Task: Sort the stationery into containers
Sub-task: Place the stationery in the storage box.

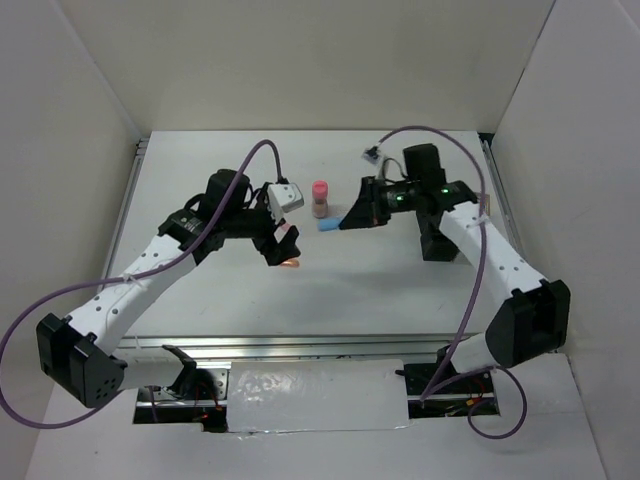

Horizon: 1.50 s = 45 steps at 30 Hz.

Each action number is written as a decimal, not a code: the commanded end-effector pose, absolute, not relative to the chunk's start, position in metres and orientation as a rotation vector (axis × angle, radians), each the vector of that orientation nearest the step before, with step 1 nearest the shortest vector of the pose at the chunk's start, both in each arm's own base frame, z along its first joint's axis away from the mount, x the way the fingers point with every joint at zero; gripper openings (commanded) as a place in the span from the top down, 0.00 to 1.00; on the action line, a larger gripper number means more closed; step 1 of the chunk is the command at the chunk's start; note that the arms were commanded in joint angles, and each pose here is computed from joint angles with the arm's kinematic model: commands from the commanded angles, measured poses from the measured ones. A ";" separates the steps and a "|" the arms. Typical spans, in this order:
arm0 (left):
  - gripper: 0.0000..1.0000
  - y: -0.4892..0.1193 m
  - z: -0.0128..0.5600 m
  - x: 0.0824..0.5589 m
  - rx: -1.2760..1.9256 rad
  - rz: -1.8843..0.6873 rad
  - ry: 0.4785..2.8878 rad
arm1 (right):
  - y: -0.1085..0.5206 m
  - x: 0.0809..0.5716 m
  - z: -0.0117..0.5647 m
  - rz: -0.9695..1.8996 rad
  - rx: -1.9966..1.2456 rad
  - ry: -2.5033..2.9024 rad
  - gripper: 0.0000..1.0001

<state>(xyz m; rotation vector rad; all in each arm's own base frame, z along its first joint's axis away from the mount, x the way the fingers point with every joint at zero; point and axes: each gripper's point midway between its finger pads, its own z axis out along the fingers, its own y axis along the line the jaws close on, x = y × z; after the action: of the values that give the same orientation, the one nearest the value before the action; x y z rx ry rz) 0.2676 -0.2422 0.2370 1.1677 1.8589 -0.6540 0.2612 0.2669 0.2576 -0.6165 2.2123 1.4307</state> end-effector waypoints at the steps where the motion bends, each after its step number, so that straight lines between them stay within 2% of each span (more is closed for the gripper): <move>1: 0.01 -0.226 0.258 0.280 1.027 -0.627 1.866 | 0.193 0.290 0.275 1.030 -0.584 2.141 1.00; 4: 0.01 -0.216 0.252 0.288 0.968 -0.634 1.923 | 0.123 0.304 0.264 0.739 -0.537 2.200 1.00; 11: 0.01 -0.217 0.229 0.297 0.987 -0.655 1.978 | -0.026 0.292 0.237 0.135 -0.422 2.523 1.00; 16: 0.01 -0.216 0.204 0.307 1.035 -0.626 2.066 | -0.099 0.286 0.217 -0.131 -0.387 2.645 1.00; 22: 0.01 -0.217 0.189 0.314 1.035 -0.616 2.086 | -0.127 0.297 0.195 -0.180 -0.362 2.715 1.00; 33: 0.01 -0.213 0.151 0.312 1.120 -0.585 2.089 | -0.131 0.331 0.176 -0.160 -0.343 2.723 1.00; 34: 0.01 -0.213 0.146 0.312 1.135 -0.584 2.089 | -0.132 0.332 0.171 -0.162 -0.350 2.743 0.98; 35: 0.01 -0.213 0.139 0.313 1.169 -0.582 2.090 | -0.129 0.331 0.168 -0.153 -0.362 2.757 0.86; 36: 0.01 -0.213 0.135 0.313 1.193 -0.576 2.090 | -0.128 0.332 0.165 -0.148 -0.364 2.765 0.82; 37: 0.06 -0.213 0.133 0.315 1.213 -0.568 2.082 | -0.127 0.334 0.164 -0.141 -0.369 2.771 0.73; 40: 0.14 -0.211 0.122 0.325 1.290 -0.516 2.049 | -0.125 0.337 0.165 -0.140 -0.364 2.771 0.55; 45: 0.20 -0.211 0.103 0.340 1.394 -0.470 2.028 | -0.115 0.342 0.188 -0.129 -0.361 2.721 0.46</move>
<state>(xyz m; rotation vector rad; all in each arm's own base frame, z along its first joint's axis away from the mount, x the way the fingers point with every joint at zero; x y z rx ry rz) 0.3205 -0.2054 0.1000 1.3012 2.1306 -0.5176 0.3266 -0.1180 0.1534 -0.3736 2.8235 -0.0921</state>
